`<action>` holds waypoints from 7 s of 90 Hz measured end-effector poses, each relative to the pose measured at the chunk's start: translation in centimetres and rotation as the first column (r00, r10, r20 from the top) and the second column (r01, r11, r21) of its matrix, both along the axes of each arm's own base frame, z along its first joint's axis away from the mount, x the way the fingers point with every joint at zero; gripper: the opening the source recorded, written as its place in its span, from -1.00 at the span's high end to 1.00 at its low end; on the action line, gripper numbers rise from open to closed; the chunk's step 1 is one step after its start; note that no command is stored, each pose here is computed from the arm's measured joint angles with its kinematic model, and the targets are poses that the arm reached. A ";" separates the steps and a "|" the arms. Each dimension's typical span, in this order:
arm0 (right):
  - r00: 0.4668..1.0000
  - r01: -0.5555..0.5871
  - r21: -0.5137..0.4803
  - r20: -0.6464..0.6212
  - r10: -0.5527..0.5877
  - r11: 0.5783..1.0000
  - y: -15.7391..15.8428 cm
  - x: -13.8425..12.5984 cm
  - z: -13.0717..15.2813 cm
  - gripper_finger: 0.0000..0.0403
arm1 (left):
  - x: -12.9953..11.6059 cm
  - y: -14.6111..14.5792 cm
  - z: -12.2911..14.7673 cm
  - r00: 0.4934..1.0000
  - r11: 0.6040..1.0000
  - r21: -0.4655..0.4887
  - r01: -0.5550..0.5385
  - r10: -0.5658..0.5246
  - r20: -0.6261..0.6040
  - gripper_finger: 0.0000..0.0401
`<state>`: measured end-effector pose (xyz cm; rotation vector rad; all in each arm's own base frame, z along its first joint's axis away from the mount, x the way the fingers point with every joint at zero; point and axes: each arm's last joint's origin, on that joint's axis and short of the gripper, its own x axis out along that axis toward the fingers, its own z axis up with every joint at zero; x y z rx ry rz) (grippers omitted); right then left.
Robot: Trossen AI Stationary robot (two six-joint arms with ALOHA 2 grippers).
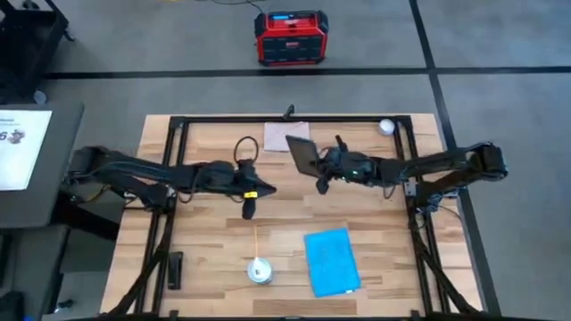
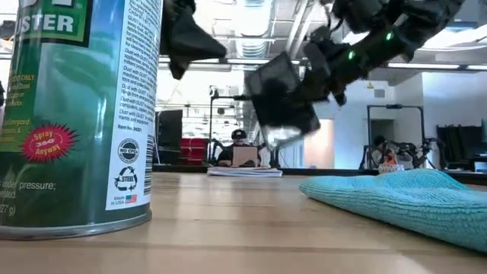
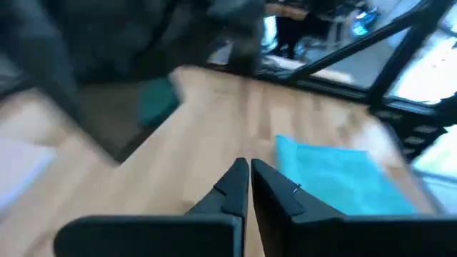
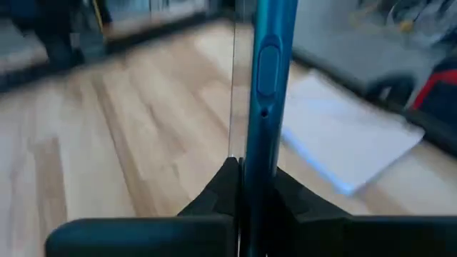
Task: Apply microfiber cloth
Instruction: Spray the front of the tablet using the spray bottle, then wipe the front of the tablet with a blue microfiber cloth
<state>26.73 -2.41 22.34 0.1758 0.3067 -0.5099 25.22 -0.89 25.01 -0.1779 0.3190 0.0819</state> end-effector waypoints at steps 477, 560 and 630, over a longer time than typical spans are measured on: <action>0.890 -0.394 -0.061 0.222 0.398 0.917 -1.5 12.7 -5.6 0.94 | 1.6 -15.7 6.6 0.788 0.917 0.017 0.397 -0.331 -0.519 1.00; 0.896 -0.404 0.005 0.202 0.395 0.915 3.1 12.1 -6.8 0.94 | 1.4 -16.0 6.5 0.792 0.916 0.039 0.399 -0.323 -0.518 1.00; 0.942 -0.274 -0.165 0.155 0.299 0.948 -1.1 10.2 -3.1 0.95 | 2.3 -11.8 11.3 0.852 0.904 0.211 0.372 -0.242 -0.464 1.00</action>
